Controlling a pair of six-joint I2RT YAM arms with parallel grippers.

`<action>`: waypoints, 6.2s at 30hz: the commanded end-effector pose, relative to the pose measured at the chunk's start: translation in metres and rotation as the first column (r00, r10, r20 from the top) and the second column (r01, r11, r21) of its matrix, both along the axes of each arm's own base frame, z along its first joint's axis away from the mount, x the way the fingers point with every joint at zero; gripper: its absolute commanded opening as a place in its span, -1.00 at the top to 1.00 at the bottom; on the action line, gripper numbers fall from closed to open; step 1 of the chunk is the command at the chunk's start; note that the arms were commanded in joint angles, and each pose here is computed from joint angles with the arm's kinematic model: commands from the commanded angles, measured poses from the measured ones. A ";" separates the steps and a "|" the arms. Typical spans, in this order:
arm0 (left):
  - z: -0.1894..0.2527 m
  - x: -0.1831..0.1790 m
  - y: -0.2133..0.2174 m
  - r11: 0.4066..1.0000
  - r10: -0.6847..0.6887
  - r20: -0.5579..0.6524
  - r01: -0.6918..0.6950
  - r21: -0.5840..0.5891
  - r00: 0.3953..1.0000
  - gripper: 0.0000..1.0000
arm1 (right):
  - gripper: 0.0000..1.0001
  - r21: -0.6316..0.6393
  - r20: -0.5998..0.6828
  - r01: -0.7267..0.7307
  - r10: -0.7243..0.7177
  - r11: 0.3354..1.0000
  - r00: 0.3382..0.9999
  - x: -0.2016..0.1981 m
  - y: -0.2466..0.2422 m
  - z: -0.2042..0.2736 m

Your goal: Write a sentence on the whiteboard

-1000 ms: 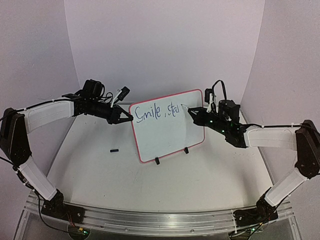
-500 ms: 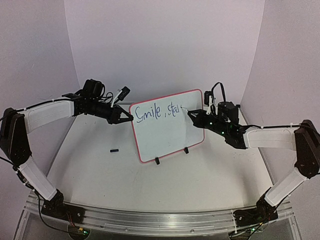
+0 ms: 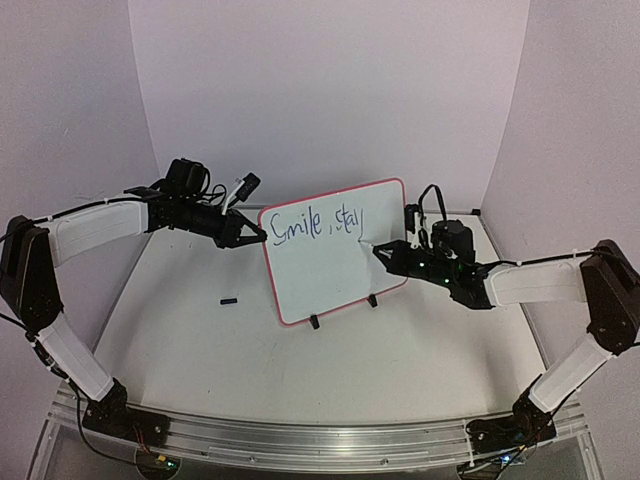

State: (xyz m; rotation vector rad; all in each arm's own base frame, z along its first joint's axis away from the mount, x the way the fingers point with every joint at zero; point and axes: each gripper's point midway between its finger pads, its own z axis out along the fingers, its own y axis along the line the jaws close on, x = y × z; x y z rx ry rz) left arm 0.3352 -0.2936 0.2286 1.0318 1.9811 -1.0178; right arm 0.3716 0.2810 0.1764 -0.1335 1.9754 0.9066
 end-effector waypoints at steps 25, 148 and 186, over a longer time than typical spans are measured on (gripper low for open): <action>-0.034 -0.016 -0.003 0.995 -0.028 -0.077 0.035 0.099 0.997 1.00 | 1.00 0.091 0.226 -0.073 0.050 0.993 0.973 -0.022 -0.002 0.116; -0.036 -0.016 -0.003 0.994 -0.029 -0.082 0.038 0.105 0.996 1.00 | 1.00 0.001 0.069 0.060 -0.060 0.998 0.996 0.029 -0.033 0.027; -0.037 -0.017 -0.004 0.993 -0.030 -0.081 0.038 0.108 0.996 1.00 | 1.00 0.024 0.158 0.102 -0.105 0.994 0.982 0.020 -0.061 0.070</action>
